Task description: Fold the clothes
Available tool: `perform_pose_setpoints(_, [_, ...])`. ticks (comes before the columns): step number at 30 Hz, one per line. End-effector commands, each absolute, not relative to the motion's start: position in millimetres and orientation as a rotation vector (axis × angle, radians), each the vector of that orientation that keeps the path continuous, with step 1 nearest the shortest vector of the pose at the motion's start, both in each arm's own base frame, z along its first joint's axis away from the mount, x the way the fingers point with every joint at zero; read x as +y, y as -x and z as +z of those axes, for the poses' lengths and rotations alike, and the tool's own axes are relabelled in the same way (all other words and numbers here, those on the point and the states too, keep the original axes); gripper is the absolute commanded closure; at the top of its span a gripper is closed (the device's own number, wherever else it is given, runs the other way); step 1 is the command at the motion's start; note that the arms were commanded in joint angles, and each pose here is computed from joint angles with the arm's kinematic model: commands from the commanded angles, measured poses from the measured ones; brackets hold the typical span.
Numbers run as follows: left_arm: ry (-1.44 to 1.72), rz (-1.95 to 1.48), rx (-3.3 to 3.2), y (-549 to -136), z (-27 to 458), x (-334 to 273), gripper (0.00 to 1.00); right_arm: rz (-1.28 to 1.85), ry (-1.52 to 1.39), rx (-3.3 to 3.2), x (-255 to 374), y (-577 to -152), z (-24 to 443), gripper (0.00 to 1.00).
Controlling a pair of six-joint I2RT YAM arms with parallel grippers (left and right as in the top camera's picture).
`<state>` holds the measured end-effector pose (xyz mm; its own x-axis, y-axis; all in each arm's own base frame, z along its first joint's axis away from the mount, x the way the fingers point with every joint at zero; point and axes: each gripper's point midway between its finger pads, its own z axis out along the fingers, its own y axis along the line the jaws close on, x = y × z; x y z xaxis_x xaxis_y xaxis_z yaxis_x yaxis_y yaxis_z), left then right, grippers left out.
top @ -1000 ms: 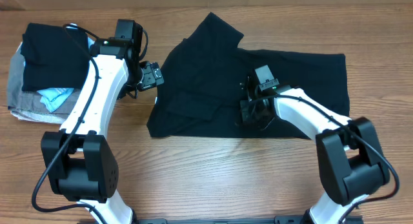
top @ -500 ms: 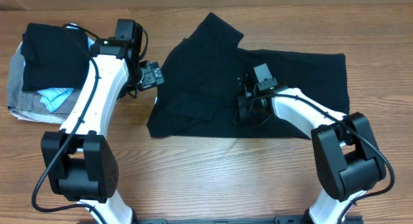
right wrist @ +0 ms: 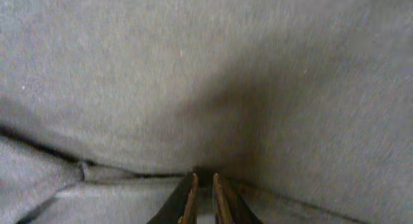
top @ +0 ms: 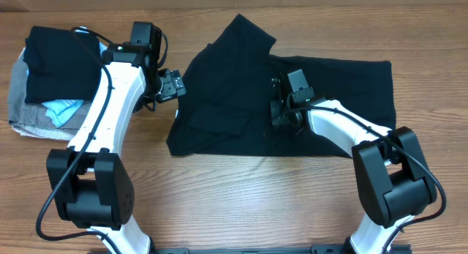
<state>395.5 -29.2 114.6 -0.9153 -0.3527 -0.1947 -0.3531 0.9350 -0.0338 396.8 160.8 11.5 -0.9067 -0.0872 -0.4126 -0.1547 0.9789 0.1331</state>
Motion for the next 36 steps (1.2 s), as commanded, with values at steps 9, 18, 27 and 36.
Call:
perform_pose_setpoints(9, [0.533, 0.006, 2.908, -396, 109, -30, 0.0, 0.122, 0.107, 2.663, 143, -419, 40, 0.86])
perform_pose_setpoints(18, [0.533, 0.006, 2.908, -396, 109, -30, 0.0, 0.09, -0.032, 2.744, 116, -412, 78, 0.87])
perform_pose_setpoints(27, [0.533, 0.006, 2.908, -396, 109, -30, 0.0, -0.04, -0.238, 3.014, 63, -350, 41, 0.96])
perform_pose_setpoints(36, [0.533, 0.006, 2.908, -396, 109, -30, 0.0, -0.018, -0.37, 2.919, 31, -363, 14, 0.96])
